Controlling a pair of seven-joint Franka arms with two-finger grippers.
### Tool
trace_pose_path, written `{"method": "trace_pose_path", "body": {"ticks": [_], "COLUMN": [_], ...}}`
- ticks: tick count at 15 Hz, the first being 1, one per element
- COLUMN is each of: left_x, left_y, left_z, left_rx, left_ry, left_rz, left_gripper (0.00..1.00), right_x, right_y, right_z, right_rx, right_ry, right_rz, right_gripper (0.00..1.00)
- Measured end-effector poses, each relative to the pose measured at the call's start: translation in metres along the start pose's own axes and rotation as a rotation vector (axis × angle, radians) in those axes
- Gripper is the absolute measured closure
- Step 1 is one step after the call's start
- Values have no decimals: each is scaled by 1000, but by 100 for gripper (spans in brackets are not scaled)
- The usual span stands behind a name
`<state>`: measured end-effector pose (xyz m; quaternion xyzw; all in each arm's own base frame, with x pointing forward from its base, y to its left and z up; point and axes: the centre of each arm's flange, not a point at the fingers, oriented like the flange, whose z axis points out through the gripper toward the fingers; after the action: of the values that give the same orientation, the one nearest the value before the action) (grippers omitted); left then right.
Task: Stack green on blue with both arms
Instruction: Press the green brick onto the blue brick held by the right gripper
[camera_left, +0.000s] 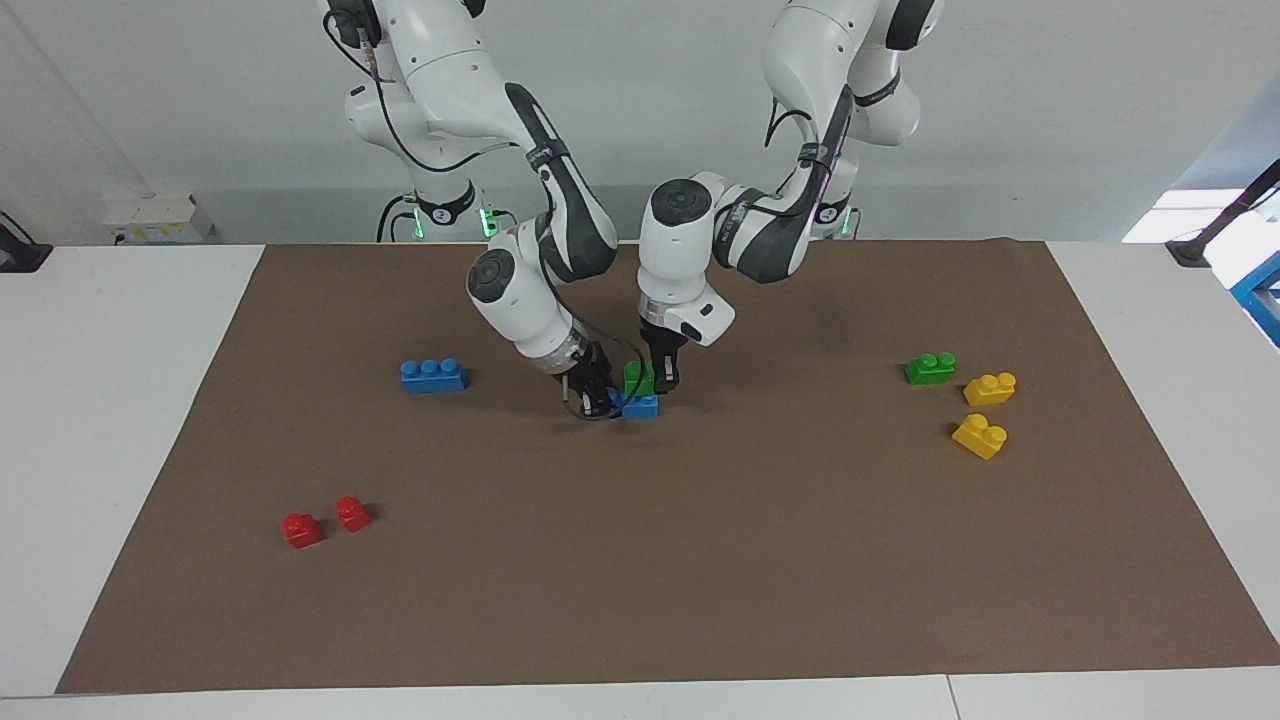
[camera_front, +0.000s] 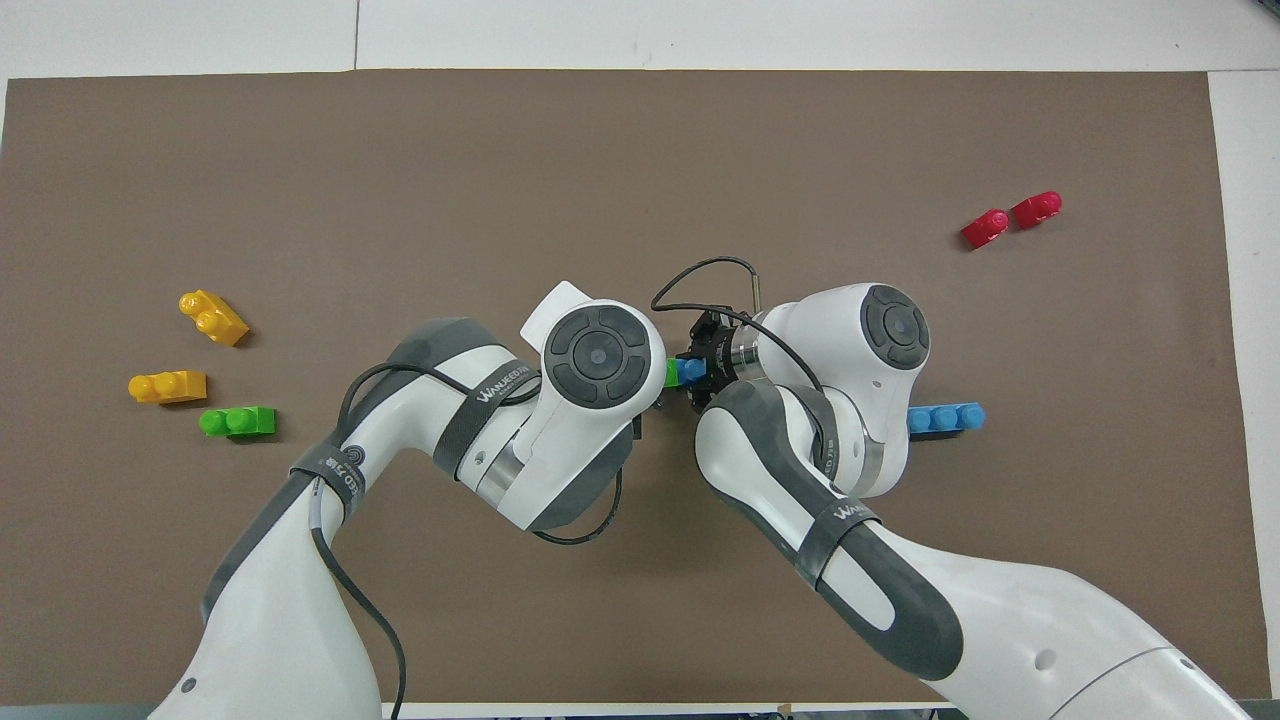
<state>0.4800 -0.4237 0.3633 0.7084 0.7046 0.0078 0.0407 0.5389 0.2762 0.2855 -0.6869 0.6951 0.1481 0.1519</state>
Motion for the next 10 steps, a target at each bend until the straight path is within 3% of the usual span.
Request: {"method": "trace_pose_path", "body": {"ticks": [10], "left_x": [-6], "left_y": [2], "left_z": [21], "left_rx": [-26], "left_ry": [7], "left_rz": [7], "left_gripper": [66], "right_x": [1], "right_y": [0], "right_z": [0], "right_rx": [3], "right_ry": [-4], "right_rz": [0], "right_gripper": [66]}}
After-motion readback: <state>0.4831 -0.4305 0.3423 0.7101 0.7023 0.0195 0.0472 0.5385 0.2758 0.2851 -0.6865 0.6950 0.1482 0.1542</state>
